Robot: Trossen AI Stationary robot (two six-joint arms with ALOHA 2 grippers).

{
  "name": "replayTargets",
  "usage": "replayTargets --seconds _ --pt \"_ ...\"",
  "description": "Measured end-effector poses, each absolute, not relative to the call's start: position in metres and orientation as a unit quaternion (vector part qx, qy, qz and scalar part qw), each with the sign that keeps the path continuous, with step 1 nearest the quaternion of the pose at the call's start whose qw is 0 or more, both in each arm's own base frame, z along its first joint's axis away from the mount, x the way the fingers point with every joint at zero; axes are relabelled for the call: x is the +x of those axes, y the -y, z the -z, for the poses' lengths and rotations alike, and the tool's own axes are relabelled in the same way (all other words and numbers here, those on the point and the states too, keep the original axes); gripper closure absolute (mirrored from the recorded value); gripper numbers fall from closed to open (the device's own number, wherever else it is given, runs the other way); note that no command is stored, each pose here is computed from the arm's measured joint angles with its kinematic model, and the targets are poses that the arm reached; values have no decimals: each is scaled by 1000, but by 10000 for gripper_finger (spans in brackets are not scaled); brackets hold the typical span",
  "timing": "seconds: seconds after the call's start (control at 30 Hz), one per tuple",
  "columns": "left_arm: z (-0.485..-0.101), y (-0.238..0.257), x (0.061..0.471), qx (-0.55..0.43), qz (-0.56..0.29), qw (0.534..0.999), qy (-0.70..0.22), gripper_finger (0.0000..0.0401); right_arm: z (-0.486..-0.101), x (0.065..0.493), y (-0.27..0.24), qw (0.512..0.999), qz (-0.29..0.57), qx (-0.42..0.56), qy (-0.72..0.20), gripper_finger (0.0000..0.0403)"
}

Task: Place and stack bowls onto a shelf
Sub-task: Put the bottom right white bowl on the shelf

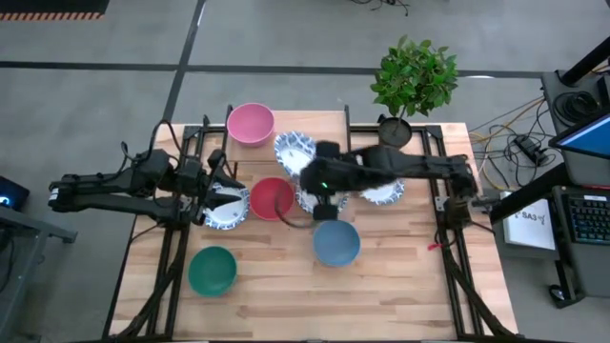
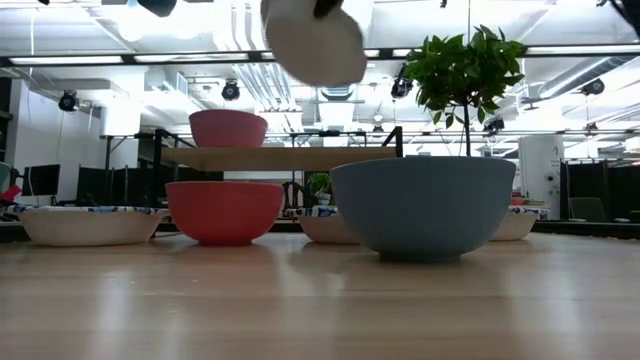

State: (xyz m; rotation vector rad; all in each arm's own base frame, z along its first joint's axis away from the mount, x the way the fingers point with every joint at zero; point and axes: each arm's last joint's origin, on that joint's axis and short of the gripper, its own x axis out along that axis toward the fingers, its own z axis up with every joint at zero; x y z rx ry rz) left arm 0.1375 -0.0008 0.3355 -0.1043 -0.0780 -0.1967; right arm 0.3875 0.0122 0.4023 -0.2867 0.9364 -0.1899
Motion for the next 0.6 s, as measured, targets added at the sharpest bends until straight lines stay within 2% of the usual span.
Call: replayTargets --seconds 0.23,0.43,0.6 --pt "-334 1 138 -54 98 993 29 278 -375 404 49 817 166 -200 -515 390" --pt "-333 1 138 -54 97 994 25 278 -344 416 92 784 180 -191 -563 390" --pt "-333 1 138 -53 97 994 25 278 -327 422 107 766 175 -195 -587 390"
